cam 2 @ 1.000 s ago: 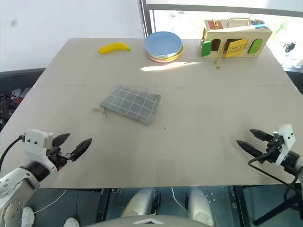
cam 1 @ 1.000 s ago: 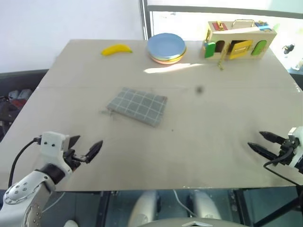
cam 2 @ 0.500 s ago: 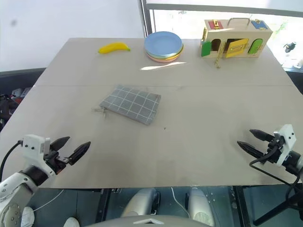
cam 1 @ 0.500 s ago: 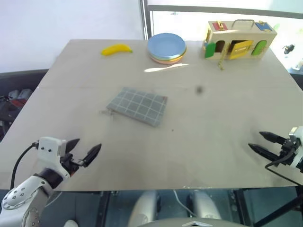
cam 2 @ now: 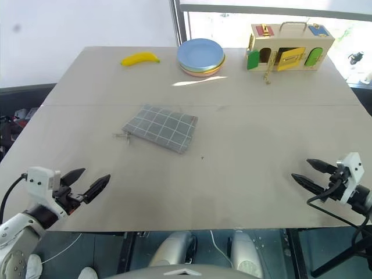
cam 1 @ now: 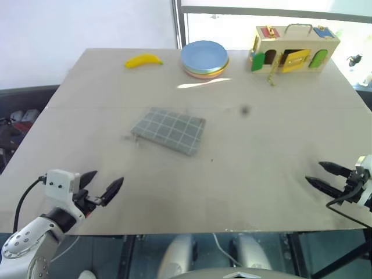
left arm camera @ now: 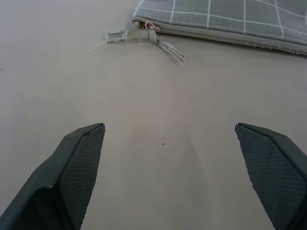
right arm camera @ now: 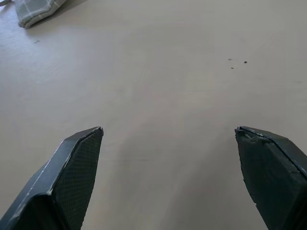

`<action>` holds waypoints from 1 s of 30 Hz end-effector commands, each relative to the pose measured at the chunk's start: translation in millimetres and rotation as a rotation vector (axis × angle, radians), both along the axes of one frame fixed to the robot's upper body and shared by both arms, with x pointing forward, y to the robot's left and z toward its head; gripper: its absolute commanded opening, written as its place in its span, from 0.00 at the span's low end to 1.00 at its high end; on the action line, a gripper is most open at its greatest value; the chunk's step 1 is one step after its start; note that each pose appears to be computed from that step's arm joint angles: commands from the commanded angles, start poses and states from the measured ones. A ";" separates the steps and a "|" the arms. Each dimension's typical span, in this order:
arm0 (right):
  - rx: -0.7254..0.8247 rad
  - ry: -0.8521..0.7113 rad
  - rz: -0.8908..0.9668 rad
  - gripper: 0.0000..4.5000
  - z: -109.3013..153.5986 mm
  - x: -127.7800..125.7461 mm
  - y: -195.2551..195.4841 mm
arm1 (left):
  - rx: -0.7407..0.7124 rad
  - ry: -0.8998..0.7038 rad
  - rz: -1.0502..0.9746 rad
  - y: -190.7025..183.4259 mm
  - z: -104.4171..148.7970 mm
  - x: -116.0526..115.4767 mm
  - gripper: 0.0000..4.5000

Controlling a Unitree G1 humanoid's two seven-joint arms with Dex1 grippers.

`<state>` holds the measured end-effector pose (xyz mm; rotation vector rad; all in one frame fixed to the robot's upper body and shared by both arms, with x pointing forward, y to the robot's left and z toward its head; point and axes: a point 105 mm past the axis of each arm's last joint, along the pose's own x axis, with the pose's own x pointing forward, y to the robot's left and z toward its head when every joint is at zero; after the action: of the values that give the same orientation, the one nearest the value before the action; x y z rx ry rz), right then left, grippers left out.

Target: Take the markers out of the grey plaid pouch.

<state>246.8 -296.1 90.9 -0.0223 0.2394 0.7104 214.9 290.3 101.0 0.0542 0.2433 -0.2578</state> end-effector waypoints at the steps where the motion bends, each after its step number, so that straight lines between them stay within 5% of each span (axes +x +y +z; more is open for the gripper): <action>1: -0.006 -0.058 0.051 0.99 19.1 -2.1 4.3 | -0.021 -0.030 -0.067 -1.9 10.2 9.9 1.00; 7: 0.025 -0.094 0.093 0.99 27.8 7.0 22.3 | 0.035 -0.083 -0.201 8.3 24.6 61.1 1.00; 12: 0.044 -0.132 0.091 0.99 35.5 15.7 26.9 | 0.543 -0.127 -0.433 12.7 24.7 111.4 1.00; 16: 0.040 -0.146 0.064 0.99 37.5 10.6 22.9 | 0.694 -0.258 -0.368 19.9 63.9 154.5 1.00; 24: 0.037 -0.161 -0.010 0.99 37.1 -3.6 14.3 | 1.013 -0.243 -0.372 30.7 82.9 175.0 1.00; 30: 0.041 -0.171 -0.042 0.99 37.1 -7.9 11.6 | 1.338 -0.196 -0.491 30.5 71.2 175.6 1.00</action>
<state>239.2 -283.3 111.6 -0.0099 0.1308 0.6747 390.1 320.6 158.2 1.3654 0.2155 -0.5430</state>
